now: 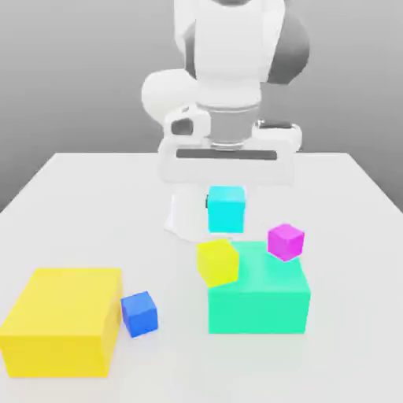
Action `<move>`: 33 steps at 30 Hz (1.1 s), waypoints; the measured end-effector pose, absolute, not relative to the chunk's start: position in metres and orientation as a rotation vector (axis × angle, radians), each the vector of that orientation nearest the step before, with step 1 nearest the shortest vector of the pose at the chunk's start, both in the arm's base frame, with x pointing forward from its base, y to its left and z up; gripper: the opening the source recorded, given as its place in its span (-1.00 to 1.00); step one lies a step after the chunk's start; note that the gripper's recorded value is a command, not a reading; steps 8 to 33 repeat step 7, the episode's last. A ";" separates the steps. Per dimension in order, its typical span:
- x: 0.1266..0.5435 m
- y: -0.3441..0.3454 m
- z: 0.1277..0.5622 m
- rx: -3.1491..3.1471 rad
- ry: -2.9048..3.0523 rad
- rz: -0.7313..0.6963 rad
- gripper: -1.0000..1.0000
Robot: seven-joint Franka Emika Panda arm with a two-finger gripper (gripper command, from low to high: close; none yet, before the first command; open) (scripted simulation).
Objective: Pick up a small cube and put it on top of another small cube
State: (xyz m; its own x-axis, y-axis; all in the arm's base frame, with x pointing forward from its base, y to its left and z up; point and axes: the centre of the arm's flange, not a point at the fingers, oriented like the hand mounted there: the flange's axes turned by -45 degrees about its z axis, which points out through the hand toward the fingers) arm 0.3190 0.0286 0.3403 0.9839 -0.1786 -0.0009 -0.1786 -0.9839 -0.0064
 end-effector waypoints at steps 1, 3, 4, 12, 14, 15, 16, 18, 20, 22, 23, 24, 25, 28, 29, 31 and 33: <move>0.319 0.028 0.331 -3.123 0.291 0.000 -1.00; 0.318 0.027 0.310 -3.123 0.298 0.000 -1.00; 0.317 0.027 0.299 -3.124 0.299 0.000 -1.00; 0.316 0.027 0.291 -3.124 0.300 0.000 1.00; 0.316 0.027 0.291 -3.124 0.300 0.000 1.00; 0.316 0.027 0.291 -3.124 0.300 0.000 1.00; 0.316 0.027 0.291 -3.124 0.300 0.000 1.00; 0.316 0.027 0.291 -3.124 0.300 0.000 1.00; 0.316 0.027 0.291 -3.124 0.300 0.000 1.00; 0.316 0.027 0.291 -3.124 0.300 0.000 1.00; 0.316 0.027 0.291 -3.124 0.300 0.000 1.00; 0.316 0.027 0.291 -3.124 0.300 0.000 1.00; 0.316 0.027 0.291 -3.124 0.300 0.000 1.00; 0.316 0.027 0.291 -3.124 0.300 0.000 1.00; 0.316 0.027 0.291 -3.124 0.300 0.000 1.00; 0.316 0.027 0.291 -3.124 0.300 0.000 1.00; 0.316 0.027 0.291 -3.124 0.300 0.000 1.00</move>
